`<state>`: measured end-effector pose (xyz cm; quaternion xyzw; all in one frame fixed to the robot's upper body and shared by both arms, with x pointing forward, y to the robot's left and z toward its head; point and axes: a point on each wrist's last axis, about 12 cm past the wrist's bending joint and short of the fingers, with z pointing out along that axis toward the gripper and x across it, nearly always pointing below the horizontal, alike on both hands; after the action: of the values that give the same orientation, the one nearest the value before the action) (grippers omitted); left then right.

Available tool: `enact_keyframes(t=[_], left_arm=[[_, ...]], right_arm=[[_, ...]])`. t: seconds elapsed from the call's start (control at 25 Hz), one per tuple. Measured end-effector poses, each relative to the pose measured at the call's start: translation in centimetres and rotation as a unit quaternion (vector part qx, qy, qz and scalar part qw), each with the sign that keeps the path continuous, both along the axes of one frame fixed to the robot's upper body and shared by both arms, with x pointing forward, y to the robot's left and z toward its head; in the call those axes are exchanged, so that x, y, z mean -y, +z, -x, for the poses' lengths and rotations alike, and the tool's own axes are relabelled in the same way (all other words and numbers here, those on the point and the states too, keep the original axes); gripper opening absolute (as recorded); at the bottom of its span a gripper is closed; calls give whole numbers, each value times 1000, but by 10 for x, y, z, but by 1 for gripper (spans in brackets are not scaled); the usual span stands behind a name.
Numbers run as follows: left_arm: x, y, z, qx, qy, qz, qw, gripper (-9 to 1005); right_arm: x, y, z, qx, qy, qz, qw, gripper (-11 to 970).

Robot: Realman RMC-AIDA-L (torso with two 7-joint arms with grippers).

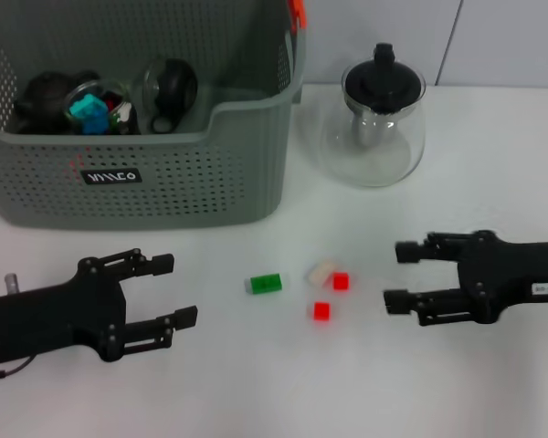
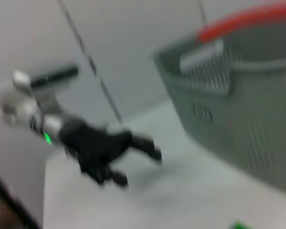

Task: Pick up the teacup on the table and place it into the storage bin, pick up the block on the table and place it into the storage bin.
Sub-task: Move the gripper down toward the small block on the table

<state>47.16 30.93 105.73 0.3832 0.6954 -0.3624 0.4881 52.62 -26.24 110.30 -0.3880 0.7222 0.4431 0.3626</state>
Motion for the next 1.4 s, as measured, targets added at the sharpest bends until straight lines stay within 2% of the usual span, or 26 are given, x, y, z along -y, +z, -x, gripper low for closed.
enact_keyframes(t=[0.16, 0.28, 0.36, 0.56, 0.68, 0.84, 1.04, 1.2, 1.4], left_arm=[[-1, 1, 1, 0, -2, 1, 1000, 762], [-2, 1, 5, -10, -20, -6, 1000, 760], [-3, 0, 6, -15, -24, -8, 1000, 758], [-3, -1, 7, -20, -23, -8, 1000, 754], [-4, -1, 7, -18, -14, -2, 1000, 752], [-7, 0, 8, -15, -3, 3, 1000, 751], [-8, -2, 11, -16, 8, 10, 1000, 750], [-8, -2, 11, -16, 14, 12, 1000, 750], [-8, -3, 11, -16, 19, 12, 1000, 749]], right_arm=[[-9, 47, -18, -43, 31, 144, 988, 905], [-24, 73, -32, -54, 55, 218, 973, 899], [-35, 87, -42, -64, 65, 267, 959, 856], [-74, 104, -63, -55, 68, 412, 907, 771], [-100, 103, -66, -24, 75, 449, 890, 775], [-135, 89, -70, 14, 58, 445, 893, 741], [-157, 63, -76, -31, -17, 427, 904, 704], [-165, 56, -82, -81, -75, 388, 915, 700], [-172, 45, -83, -102, -98, 379, 915, 686]])
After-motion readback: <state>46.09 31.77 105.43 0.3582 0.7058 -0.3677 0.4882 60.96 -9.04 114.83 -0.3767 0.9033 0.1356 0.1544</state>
